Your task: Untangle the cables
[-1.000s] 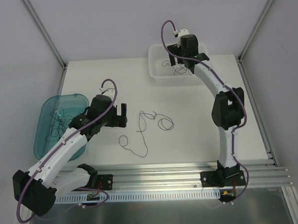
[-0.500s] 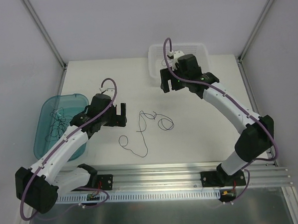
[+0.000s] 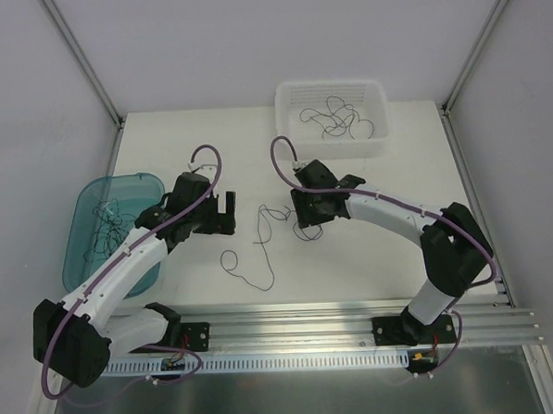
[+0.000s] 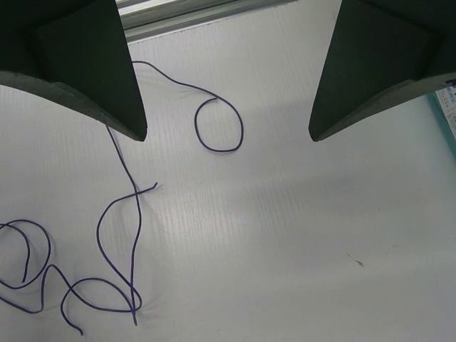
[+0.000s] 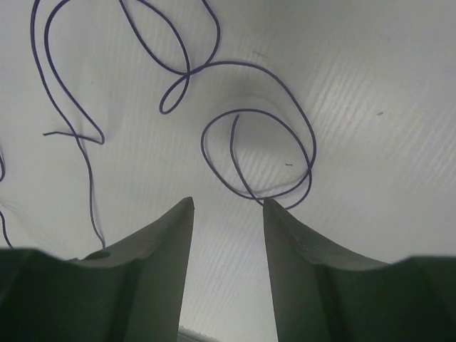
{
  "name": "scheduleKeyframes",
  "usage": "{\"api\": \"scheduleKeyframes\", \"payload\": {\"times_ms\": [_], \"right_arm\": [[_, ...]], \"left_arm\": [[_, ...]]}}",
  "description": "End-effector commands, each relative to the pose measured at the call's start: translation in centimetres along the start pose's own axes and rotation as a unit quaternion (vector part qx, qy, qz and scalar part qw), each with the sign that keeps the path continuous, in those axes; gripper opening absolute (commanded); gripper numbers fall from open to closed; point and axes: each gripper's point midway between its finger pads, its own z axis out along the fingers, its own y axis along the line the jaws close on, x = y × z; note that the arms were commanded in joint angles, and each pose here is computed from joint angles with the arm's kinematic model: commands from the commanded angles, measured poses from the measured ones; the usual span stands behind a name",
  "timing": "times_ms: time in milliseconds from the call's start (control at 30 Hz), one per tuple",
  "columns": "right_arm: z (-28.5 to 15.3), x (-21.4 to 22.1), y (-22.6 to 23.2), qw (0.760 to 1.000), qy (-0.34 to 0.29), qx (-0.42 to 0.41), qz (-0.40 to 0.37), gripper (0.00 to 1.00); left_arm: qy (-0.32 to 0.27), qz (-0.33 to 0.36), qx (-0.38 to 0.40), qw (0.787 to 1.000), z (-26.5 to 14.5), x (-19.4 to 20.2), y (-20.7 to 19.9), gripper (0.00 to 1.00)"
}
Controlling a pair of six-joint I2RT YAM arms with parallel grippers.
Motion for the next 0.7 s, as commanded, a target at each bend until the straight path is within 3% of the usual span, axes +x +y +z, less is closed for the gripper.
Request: {"api": "scheduleKeyframes", "payload": {"times_ms": [0,500,600,667], "right_arm": [[2.1,-1.1,0.2,0.998,-0.028,0.022,0.049,0.47],[7.3,0.5,0.0,0.996,0.003,0.081,0.037,0.33],[7.4,0.8,-0.1,0.995,0.007,0.092,0.029,0.24],[7.1,1.1,-0.4,0.995,0.009,0.097,0.023,0.09]], "left_arm": [[0.0,0.008,-0.017,1.0,0.5,0.0,0.9,0.99],[0.008,-0.005,-0.012,1.0,0.8,0.0,1.1,0.99],[0.01,-0.011,-0.008,1.0,0.8,0.0,1.2,0.99],[0.008,-0.013,-0.007,1.0,0.7,-0.1,1.2,0.99]]}}
